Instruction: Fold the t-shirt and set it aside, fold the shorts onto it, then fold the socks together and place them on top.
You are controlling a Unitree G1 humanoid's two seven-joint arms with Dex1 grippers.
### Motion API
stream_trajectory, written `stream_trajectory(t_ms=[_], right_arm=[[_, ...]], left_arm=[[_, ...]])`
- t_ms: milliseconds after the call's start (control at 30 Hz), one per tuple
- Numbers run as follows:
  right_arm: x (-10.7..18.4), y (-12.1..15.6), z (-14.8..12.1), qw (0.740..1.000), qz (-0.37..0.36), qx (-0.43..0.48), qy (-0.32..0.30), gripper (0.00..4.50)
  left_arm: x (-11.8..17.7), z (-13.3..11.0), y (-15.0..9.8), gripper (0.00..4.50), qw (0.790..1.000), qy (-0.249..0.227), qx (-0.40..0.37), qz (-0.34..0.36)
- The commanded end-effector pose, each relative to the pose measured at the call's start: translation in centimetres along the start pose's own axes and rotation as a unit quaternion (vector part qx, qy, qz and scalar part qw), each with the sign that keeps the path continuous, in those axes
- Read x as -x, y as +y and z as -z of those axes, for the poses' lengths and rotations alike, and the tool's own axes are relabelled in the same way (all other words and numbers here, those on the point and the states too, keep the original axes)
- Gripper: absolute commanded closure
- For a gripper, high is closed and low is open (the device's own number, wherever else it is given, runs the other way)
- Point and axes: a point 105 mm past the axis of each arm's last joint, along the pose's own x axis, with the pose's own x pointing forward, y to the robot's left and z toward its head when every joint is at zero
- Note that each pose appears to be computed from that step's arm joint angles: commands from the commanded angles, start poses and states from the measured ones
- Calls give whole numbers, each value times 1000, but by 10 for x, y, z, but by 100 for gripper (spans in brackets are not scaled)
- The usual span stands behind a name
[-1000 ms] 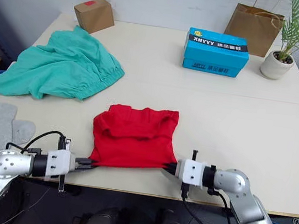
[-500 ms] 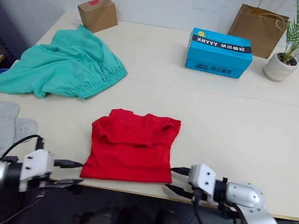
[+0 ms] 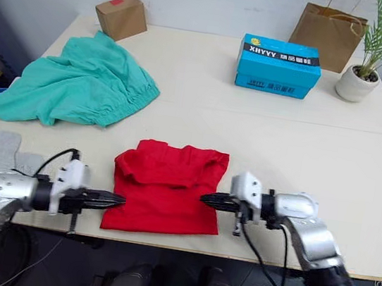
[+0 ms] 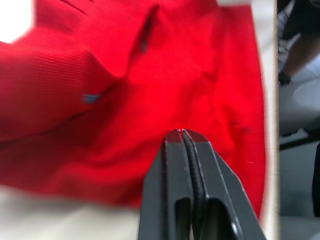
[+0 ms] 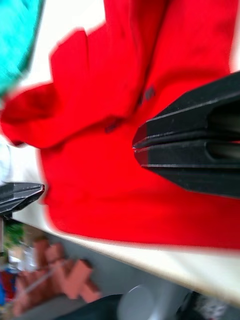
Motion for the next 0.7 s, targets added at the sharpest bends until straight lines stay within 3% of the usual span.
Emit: stream_trajectory(t_ms=[33, 200, 433, 700], right_arm=[[-15, -8, 1, 999, 7, 41, 4, 450], [-28, -29, 2, 998, 41, 47, -3, 450], [-28, -59, 5, 994, 95, 45, 3, 450], [-16, -115, -11, 965, 254, 53, -37, 450]], left_arm=[[-10, -1, 13, 445, 999, -7, -28, -28], [-11, -8, 40, 445, 994, -36, -25, -97], [-12, -24, 62, 445, 989, -61, -33, -129], [-17, -44, 109, 445, 969, -85, -57, -226]])
